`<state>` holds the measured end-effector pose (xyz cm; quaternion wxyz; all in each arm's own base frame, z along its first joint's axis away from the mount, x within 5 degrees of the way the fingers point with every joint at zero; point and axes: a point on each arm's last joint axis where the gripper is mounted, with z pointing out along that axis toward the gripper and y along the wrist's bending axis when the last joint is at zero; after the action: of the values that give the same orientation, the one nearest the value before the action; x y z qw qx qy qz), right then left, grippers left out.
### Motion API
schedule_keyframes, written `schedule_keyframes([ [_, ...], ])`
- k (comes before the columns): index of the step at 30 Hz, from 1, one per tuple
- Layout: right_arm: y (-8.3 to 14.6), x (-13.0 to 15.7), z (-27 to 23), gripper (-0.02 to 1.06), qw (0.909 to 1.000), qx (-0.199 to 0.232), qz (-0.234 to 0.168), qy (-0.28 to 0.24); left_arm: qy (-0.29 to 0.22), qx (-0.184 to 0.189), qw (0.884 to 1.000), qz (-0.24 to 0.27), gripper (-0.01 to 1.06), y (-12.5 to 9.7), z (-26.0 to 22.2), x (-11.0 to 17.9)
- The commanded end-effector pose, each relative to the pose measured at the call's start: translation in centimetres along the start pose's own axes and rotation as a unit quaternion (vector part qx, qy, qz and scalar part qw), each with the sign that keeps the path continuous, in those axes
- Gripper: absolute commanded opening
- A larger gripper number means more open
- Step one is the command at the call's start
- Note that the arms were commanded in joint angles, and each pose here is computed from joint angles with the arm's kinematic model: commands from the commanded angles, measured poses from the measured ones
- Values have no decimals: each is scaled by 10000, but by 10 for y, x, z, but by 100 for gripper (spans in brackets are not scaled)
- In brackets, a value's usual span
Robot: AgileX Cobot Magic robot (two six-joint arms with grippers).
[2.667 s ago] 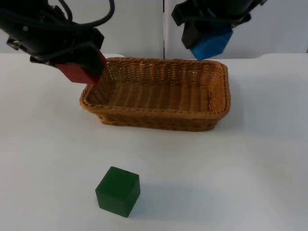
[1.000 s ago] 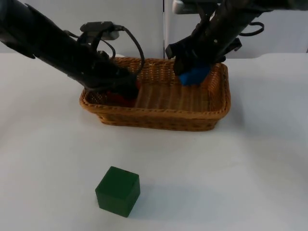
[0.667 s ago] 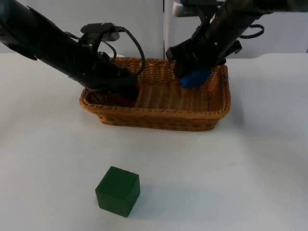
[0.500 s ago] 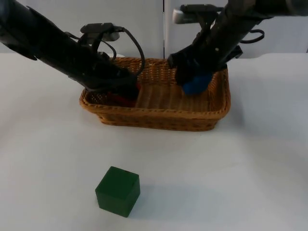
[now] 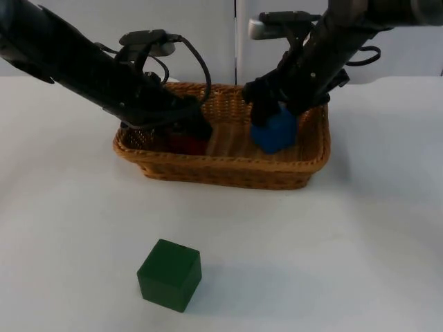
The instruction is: Pick up one cube with each hand and place exactly two cubes into the same basket, leaving the remaining cube outside.
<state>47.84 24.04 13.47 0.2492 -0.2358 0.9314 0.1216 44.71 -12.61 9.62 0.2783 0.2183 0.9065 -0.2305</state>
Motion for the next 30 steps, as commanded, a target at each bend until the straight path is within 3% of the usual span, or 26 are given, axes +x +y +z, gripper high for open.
schedule_keyframes([
  [1,1,-6,-10,63,9999,6,-45,-138,-111,45,9999,-28,82,-4,-6,-7],
  [9,5,-27,-51,63,9983,88,-194,-540,-316,174,9993,128,82,-16,-28,-23],
  [18,18,-54,-143,63,9915,113,-426,-1220,-968,79,9932,645,82,-48,-99,-65],
  [30,26,-58,-200,63,9888,86,-511,-1397,-1379,-138,9870,819,82,-75,-164,-86],
])
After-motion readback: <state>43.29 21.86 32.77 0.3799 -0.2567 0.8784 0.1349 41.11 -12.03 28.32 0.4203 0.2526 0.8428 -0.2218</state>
